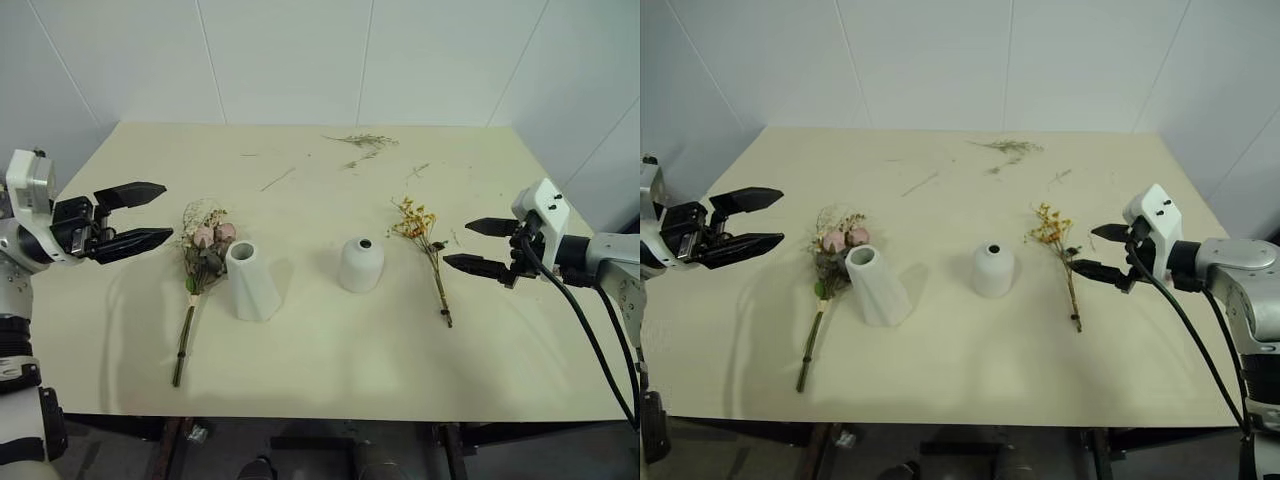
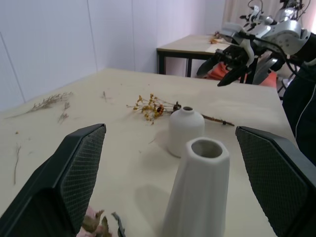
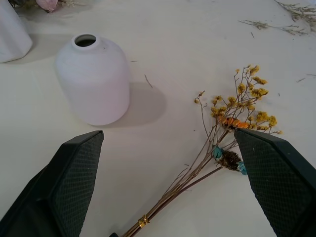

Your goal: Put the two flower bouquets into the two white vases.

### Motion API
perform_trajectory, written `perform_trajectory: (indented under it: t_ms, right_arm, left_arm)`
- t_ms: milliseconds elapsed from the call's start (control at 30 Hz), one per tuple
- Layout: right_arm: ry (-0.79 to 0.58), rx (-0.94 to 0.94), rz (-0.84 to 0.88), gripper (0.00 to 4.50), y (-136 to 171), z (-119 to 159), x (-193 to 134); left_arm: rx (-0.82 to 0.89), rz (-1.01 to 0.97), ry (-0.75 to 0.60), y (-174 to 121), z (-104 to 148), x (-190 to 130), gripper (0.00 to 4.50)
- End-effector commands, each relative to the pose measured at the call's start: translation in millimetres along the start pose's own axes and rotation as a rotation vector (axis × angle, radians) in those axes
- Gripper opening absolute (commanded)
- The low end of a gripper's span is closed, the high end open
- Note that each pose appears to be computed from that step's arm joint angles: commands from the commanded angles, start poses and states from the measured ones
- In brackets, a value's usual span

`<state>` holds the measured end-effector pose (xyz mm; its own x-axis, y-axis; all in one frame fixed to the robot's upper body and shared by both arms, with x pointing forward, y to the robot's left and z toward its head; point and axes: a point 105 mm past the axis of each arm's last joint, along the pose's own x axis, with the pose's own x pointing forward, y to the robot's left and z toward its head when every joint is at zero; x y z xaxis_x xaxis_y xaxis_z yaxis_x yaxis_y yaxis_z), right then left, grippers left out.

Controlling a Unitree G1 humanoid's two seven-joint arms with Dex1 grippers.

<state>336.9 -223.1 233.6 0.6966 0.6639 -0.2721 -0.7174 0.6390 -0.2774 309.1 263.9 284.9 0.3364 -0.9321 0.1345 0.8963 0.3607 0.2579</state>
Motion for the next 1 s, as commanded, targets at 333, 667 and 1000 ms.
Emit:
perform_trajectory:
  t_ms: [333, 667, 1000]
  right_arm:
    - [0.035, 0.013, -0.127, 4.5, -11.7, 7.3, 4.1]
    - [0.128, 0.182, -0.208, 4.5, -18.0, -4.4, 35.7]
    - [0.294, 0.267, -0.281, 4.5, -21.4, -31.3, 59.0]
  left_arm:
    - [0.034, -0.154, -0.047, -17.8, 17.2, 2.6, 4.49]
    - [0.029, -0.192, -0.021, -26.9, 17.3, 3.6, 4.49]
    - [0.056, -0.216, -0.007, -41.0, 28.6, -5.9, 4.49]
